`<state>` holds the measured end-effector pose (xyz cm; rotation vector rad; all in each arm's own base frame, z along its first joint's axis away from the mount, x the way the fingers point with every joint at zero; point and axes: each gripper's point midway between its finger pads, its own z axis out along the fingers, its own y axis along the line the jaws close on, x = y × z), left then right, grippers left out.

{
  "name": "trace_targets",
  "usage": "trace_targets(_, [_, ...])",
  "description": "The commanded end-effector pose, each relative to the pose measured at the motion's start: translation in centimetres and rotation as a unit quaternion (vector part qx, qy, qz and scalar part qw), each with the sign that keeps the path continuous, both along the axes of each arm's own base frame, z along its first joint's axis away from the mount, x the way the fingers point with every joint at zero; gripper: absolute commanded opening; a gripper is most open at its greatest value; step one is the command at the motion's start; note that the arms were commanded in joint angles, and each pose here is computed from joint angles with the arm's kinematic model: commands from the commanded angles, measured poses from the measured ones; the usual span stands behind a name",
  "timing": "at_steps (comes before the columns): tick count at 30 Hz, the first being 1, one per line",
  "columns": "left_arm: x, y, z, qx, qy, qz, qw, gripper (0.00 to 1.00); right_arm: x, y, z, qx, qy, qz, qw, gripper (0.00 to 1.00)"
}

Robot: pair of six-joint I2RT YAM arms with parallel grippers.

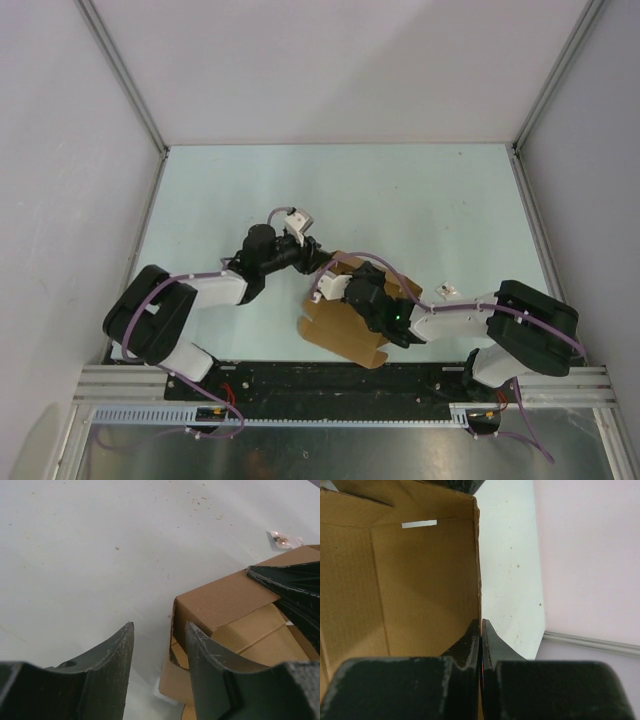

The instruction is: Fold the paper box

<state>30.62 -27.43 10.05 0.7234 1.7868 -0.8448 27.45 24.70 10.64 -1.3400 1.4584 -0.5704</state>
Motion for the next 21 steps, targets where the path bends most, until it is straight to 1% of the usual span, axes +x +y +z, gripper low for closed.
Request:
trace_targets(1, [-0.2, 1.2, 0.3, 0.0, 0.009, 0.039, 0.999, 0.5, -0.2, 0.1, 0.8, 0.045, -0.009, -0.009, 0.999, 0.0])
trace_targets(8, [0.8, 3.6, 3.0, -0.034, -0.003, 0.097, 0.995, 0.52, -0.4, -0.2, 0.7, 0.047, -0.011, -0.01, 0.999, 0.0])
trace_targets(11, [1.2, 5.3, 3.4, -0.047, 0.003, 0.131, 0.99, 0.52, -0.3, -0.1, 0.7, 0.044, -0.017, -0.011, 0.999, 0.0])
trace_targets(13, [1.6, 6.6, 2.9, -0.049, 0.014, 0.15, 0.987, 0.52, -0.3, -0.1, 0.8, 0.04, -0.022, -0.014, 0.999, 0.0])
trace_targets(16, [1.1, 6.6, 1.3, -0.041, 0.039, 0.131, 0.99, 0.52, -0.4, 0.0, 0.9, 0.041, -0.027, -0.015, 0.999, 0.0])
trace_targets(19, [0.0, 5.2, -0.3, -0.036, 0.066, 0.082, 0.994, 0.51, -0.3, 0.1, 1.0, 0.042, -0.032, -0.018, 0.998, 0.0])
trace_targets(21, [-0.4, 4.9, -0.9, -0.027, 0.067, 0.073, 0.995, 0.5, -0.3, 0.0, 1.1, 0.041, -0.035, -0.021, 0.998, 0.0])
